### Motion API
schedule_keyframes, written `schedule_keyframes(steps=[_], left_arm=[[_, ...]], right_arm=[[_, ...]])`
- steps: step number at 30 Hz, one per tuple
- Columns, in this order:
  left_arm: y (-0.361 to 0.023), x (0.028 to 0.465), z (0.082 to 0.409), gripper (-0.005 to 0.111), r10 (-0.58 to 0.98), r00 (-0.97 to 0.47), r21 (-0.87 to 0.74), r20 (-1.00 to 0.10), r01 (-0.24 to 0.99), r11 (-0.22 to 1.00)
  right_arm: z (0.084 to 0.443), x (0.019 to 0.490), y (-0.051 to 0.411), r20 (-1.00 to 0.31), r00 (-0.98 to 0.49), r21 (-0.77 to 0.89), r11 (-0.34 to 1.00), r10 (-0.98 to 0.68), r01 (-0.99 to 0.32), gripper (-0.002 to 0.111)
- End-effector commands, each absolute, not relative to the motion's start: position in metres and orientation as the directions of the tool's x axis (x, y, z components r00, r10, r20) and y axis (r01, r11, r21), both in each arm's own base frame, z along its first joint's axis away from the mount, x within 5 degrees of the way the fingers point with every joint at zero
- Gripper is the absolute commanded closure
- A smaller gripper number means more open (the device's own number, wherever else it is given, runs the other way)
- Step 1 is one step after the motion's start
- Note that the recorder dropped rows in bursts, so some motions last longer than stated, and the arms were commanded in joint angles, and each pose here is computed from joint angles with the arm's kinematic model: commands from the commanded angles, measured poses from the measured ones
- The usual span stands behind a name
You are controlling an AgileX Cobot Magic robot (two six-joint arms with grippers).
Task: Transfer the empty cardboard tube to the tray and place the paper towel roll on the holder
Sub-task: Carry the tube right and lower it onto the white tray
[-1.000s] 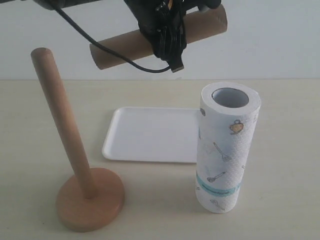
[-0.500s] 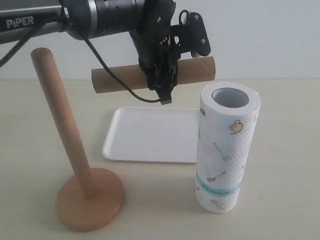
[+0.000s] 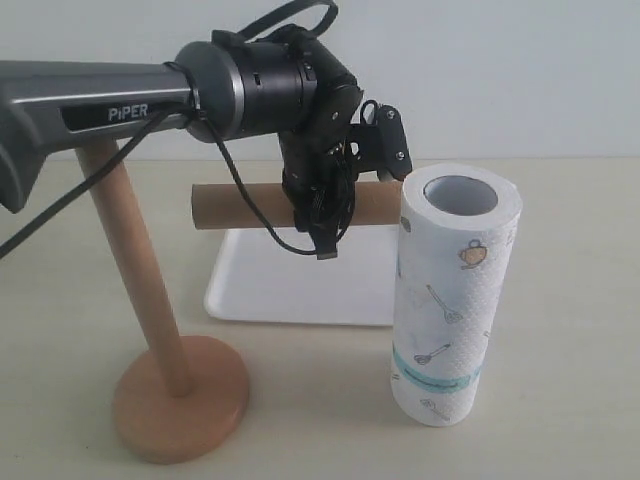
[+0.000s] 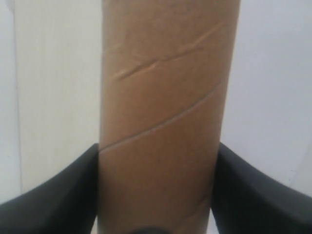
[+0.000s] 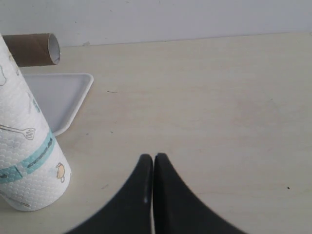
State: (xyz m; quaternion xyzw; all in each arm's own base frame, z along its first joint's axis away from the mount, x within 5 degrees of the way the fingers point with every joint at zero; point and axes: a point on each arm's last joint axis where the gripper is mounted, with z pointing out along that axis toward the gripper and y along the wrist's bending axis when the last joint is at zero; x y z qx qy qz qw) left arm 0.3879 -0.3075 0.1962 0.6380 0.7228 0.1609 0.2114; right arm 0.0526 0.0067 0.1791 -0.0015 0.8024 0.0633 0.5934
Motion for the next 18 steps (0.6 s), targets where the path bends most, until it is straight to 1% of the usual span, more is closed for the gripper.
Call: schedule_keyframes(steps=[1,8,13,18], left_arm=[[-0.310,0.390,0.188,0.103,0.989,-0.096,0.495,-0.109,0.858,0.137],[-0.311,0.392,0.168,0.103,0.989,-0.105,0.464,-0.104,0.874,0.141],[-0.309,0.392,0.162,0.103,0.990,-0.097,0.467,-0.101,0.874,0.133],[-0.310,0.392,0.160,0.103,0.988,-0.089,0.469,-0.125,0.872,0.138]], right_arm=[[0.180,0.053,0.007,-0.957,-0.283,0.094,0.992,0.067,-0.080,0.108],[0.180,0.052,0.007,-0.956,-0.286,0.094,0.992,0.067,-0.080,0.108],[0.180,0.052,0.007,-0.956,-0.286,0.094,0.992,0.067,-0.080,0.108],[0.180,0.052,0.007,-0.956,-0.286,0.094,0.992,0.067,-0.080,0.108]])
